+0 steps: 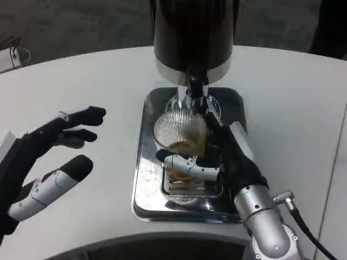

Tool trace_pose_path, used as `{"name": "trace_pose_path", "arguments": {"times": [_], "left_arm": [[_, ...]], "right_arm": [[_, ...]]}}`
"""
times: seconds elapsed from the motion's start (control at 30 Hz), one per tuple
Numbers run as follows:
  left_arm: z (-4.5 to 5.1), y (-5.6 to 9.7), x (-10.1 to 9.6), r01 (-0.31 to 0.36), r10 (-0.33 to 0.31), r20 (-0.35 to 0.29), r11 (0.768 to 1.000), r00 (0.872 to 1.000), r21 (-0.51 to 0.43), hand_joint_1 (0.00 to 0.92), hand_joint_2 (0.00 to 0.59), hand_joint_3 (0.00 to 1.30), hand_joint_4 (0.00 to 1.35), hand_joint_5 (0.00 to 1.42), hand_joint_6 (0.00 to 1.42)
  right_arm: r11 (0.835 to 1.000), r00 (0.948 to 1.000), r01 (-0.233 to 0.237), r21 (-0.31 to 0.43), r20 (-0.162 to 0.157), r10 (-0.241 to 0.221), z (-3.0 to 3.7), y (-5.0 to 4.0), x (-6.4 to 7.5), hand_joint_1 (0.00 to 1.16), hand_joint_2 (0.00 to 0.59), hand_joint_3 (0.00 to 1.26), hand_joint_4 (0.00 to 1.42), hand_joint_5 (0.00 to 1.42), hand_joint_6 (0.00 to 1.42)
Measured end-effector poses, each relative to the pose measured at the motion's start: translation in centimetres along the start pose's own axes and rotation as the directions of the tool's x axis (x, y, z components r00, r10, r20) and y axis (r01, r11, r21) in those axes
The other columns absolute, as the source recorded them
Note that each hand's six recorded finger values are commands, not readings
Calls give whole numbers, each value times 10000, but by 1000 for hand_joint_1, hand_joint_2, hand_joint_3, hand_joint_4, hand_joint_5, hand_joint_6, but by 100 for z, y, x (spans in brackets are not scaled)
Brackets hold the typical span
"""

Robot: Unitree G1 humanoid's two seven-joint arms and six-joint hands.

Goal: Grasp the cup under the faucet to collect the drink, then remove the cup.

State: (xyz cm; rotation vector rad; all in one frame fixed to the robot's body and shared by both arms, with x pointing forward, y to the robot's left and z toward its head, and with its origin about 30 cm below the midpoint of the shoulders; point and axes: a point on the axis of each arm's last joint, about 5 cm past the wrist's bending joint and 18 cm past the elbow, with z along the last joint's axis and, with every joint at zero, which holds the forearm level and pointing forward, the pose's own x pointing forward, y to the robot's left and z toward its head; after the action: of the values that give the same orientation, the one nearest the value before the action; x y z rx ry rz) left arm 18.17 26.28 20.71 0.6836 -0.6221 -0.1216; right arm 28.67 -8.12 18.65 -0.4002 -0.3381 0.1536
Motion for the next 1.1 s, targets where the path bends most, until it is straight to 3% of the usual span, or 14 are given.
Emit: {"name": "trace_pose_path", "arguments": {"times": [0.4,0.83,1.1], "left_arm": [[3,6,-53,23,-23,-219,10000,9998,-4,0,95,330,326,387,414],[9,35,-90,-8,5,-410,10000,9992,-59,0,95,341,338,397,414],[10,37,-89,-4,2,-411,10000,9992,-58,0,95,347,342,398,416]], "right_arm": [[9980,9980,629,20,-13,-629,21,123,-3,839,203,8,161,218,141],[9894,9894,1454,15,-17,-1454,48,263,-43,874,230,410,542,617,495],[9785,9786,2059,-137,45,-2059,65,368,-89,878,253,548,707,798,677]]}}
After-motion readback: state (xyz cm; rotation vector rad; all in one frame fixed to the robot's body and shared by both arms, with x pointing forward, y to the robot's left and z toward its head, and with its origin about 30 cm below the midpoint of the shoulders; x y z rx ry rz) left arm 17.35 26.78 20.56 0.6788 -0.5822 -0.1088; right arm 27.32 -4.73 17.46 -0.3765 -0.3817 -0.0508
